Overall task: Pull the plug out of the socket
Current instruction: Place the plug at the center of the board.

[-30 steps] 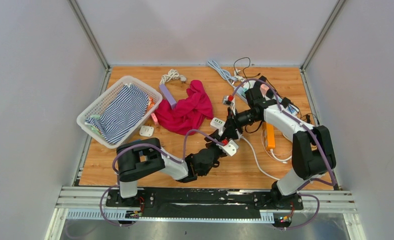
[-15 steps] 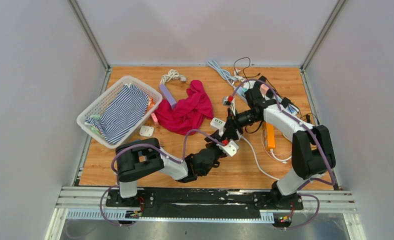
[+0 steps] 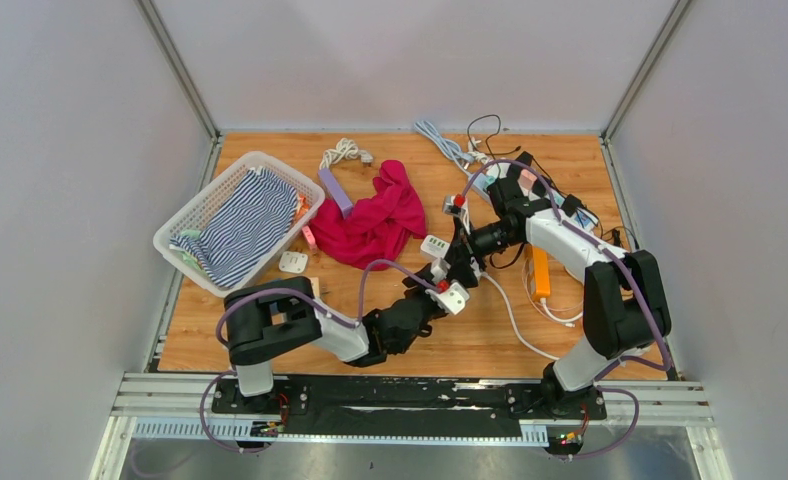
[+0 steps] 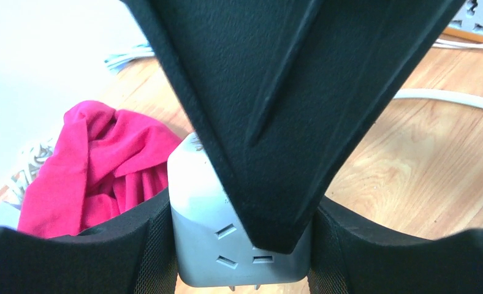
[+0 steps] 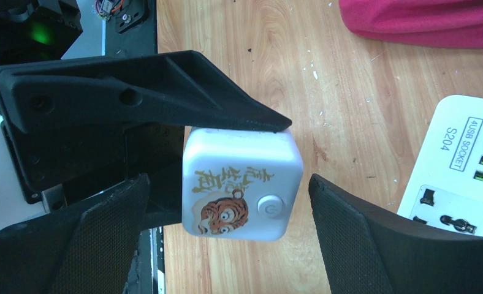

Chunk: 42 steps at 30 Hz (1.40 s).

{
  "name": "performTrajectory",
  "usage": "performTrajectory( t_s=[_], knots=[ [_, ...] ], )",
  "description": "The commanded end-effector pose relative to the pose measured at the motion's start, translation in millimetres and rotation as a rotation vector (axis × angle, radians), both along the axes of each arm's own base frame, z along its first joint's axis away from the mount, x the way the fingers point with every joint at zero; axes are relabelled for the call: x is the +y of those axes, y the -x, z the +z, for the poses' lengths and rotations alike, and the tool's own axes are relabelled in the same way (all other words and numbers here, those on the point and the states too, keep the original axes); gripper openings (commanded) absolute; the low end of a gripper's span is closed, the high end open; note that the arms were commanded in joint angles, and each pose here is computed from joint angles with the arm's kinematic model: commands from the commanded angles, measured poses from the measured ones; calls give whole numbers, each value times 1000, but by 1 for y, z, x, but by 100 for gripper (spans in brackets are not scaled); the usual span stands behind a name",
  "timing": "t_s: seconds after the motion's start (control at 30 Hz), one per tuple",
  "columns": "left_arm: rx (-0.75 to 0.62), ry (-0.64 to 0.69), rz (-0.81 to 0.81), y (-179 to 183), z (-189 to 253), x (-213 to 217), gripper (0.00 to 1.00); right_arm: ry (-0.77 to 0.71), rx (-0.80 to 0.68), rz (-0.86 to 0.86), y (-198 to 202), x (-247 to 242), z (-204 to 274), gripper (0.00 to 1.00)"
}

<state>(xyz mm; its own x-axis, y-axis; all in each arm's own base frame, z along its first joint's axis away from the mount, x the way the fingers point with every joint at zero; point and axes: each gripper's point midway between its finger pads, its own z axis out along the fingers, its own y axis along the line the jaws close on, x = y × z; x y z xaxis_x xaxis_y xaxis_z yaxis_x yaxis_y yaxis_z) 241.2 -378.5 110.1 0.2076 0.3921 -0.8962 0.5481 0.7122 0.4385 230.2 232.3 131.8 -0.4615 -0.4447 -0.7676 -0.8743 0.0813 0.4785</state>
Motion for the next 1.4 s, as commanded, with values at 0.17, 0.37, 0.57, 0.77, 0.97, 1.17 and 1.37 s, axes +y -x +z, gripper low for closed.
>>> performTrajectory(
  t_s=[0.17, 0.37, 0.57, 0.77, 0.97, 1.17, 1.37],
  knots=[
    [16, 93, 9, 4, 15, 12, 0, -19, -15, 38, 6, 5, 11, 100],
    [58, 104, 26, 8, 10, 25, 0, -22, -29, 42, 6, 4, 15, 100],
    [97, 104, 55, 8, 1, 36, 0, -30, -33, 43, 7, 3, 18, 100],
    [145, 129, 78, 6, -3, 44, 0, -32, -33, 43, 7, 2, 18, 100],
    [219, 186, 93, 3, -4, 53, 0, -33, -36, 42, 6, 1, 19, 100],
    [331, 268, 82, 1, -8, 62, 0, -32, -38, 42, 6, 1, 19, 100],
    [446, 392, 84, -5, -11, 79, 0, -30, -41, 40, 6, 0, 19, 100]
  ],
)
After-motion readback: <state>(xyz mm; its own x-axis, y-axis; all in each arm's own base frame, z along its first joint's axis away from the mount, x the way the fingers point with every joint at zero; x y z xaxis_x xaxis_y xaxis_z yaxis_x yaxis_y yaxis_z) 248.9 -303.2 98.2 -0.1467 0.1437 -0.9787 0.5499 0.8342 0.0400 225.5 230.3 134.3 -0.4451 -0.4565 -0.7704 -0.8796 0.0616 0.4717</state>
